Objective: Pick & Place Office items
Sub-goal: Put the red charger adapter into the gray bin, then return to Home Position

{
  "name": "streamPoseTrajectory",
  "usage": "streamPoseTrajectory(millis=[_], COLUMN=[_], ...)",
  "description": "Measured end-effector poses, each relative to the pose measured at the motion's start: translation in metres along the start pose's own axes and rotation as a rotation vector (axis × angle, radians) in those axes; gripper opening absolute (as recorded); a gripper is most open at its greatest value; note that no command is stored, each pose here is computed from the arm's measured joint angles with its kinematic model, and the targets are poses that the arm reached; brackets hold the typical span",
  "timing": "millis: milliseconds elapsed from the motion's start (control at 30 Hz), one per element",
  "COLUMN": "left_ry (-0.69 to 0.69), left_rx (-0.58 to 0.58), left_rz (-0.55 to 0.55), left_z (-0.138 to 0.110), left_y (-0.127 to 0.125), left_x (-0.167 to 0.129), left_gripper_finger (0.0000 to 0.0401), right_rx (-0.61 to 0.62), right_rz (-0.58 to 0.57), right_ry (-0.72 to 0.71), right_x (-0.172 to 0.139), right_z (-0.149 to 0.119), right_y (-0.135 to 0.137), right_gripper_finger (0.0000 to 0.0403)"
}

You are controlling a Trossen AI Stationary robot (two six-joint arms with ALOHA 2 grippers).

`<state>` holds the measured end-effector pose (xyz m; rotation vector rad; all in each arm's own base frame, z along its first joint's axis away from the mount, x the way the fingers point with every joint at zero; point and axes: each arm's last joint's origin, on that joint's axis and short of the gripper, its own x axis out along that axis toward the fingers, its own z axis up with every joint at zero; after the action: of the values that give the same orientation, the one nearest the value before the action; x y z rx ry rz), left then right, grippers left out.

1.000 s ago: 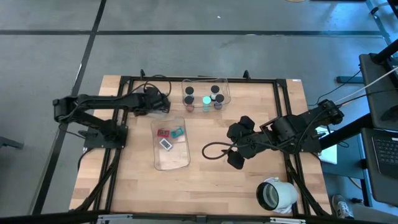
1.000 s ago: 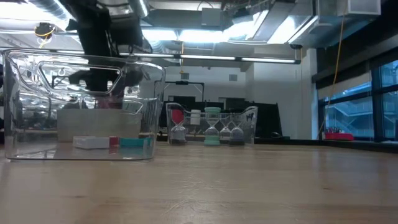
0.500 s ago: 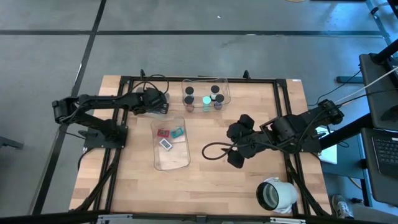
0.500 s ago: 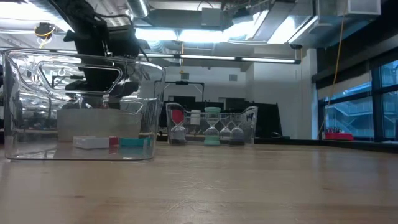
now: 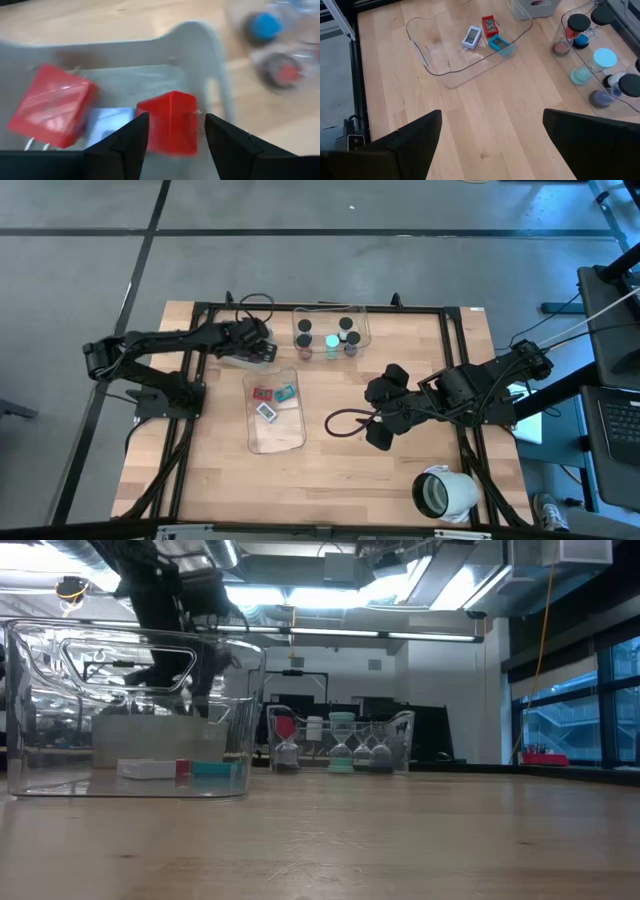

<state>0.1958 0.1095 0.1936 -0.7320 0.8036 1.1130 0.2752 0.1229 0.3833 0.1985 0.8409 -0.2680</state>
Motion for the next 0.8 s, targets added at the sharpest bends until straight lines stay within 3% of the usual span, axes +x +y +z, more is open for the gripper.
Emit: streamPoseTrajectory(millis=[100, 333, 433, 633, 800], left_ry=[0.002, -0.144, -0.194, -0.368, -0.481], left_rx=[0.038, 0.065, 0.089, 0.063, 0.028], left_rz=[-0.050, -0.075, -0.141, -0.285, -0.405], left_z=[0.011, 0.031, 0.025, 0.005, -0.009], left_y=[-0.003, 0.002, 0.011, 0.037, 0.057], left_x=[-0.014, -0.071, -0.101, -0.155, -0.184], left_gripper_finger=[0.0201, 0.0201, 0.0190, 0.0168, 0.0157], right_rx=[-0.022, -0.080, -0.105, -0.149, -0.190], right_rz=[0.004, -0.060, -0.095, -0.281, -0.292], right_ry=[0.004, 0.002, 0.054, 0.121, 0.134], right_x=[0.000, 0.000, -0.001, -0.003, -0.001], right_z=[0.000, -0.002, -0.007, -0.015, -0.015], right_y=[0.000, -0.004, -0.008, -0.025, -0.028], right_gripper_finger=[0.0349, 0.0349, 0.0349, 0.0349, 0.0349])
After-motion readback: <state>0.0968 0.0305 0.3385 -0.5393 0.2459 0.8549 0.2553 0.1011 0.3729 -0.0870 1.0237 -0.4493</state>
